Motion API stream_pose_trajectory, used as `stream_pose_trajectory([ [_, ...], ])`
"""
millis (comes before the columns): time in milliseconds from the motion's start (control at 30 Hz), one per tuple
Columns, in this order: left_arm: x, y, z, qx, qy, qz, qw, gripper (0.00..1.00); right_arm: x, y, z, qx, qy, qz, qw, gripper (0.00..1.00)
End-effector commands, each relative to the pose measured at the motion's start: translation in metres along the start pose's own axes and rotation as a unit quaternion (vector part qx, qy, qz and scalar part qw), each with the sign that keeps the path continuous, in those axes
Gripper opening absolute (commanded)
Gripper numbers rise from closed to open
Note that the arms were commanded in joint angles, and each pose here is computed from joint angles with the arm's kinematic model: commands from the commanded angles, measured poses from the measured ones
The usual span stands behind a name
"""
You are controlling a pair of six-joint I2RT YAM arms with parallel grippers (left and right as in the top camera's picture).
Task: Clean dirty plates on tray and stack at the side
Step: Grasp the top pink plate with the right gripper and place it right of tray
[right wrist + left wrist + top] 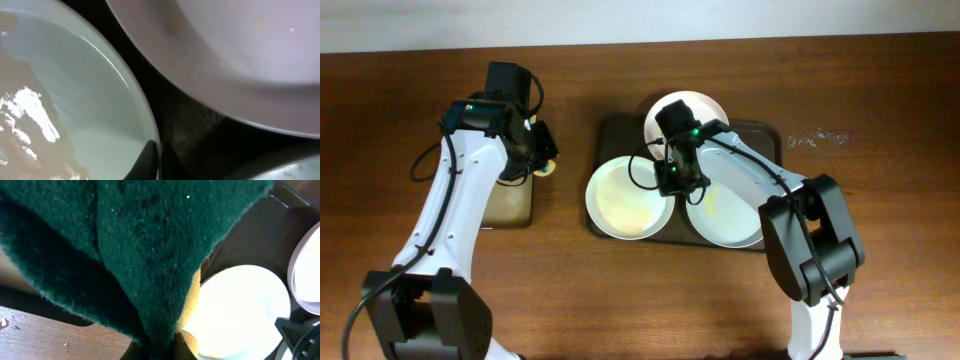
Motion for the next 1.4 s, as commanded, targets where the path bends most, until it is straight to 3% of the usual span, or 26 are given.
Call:
stream_pose_trajectory([
  [0,0.009,0.012,0.006,0.010,-0.017,0.003,1.000,0.00,0.019,0.014,0.062,-0.033,-0.081,0.024,0.996,0.04],
  [167,0.022,0.044,0.007,0.021,-0.025,0.048,0.998,0.00,0.024,0.030,0.138,-0.120,-0.178,0.092,0.972,0.04],
  [333,0.030,0.077,0.008,0.034,-0.028,0.091,0.995,0.00,0.022,0.035,0.166,-0.241,-0.231,0.138,0.933,0.04],
  [500,0.032,0.091,0.006,0.040,-0.027,0.109,0.993,0.00,0.018,0.047,0.186,-0.384,-0.270,0.193,0.861,0.04],
  [700,0.033,0.091,0.006,0.039,-0.030,0.109,0.993,0.00,0.008,0.088,0.205,-0.476,-0.305,0.273,0.779,0.04],
  [867,0.033,0.091,0.006,0.039,-0.028,0.109,0.993,0.00,0.002,0.115,0.220,-0.518,-0.325,0.306,0.730,0.04],
  [967,0.030,0.091,0.003,0.041,-0.024,0.109,0.993,0.00,0.000,0.118,0.225,-0.536,-0.328,0.302,0.717,0.04],
  [1133,0.030,0.092,0.003,0.041,-0.023,0.109,0.993,0.00,0.001,0.117,0.224,-0.523,-0.346,0.275,0.729,0.04],
  [1167,0.030,0.092,0.003,0.041,-0.023,0.109,0.993,0.00,0.003,0.113,0.219,-0.497,-0.355,0.258,0.749,0.04],
  [1233,0.030,0.092,0.003,0.041,-0.023,0.109,0.993,0.00,0.006,0.098,0.197,-0.410,-0.334,0.238,0.815,0.04],
  [1300,0.030,0.092,0.003,0.041,-0.023,0.107,0.993,0.00,0.013,0.067,0.173,-0.289,-0.281,0.158,0.901,0.04],
  [1367,0.030,0.092,0.003,0.041,-0.023,0.107,0.993,0.00,0.024,0.034,0.160,-0.169,-0.223,0.078,0.957,0.04],
])
Point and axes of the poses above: each gripper's point midway between its finger pads, its own z axis back along the fingers, its own y axis along the line the jaws close on, x = y × z, the point moved 7 cm from there along z, back along the fingers, and after that the axes turned 3 degrees about -z, right-handed, at the moved point
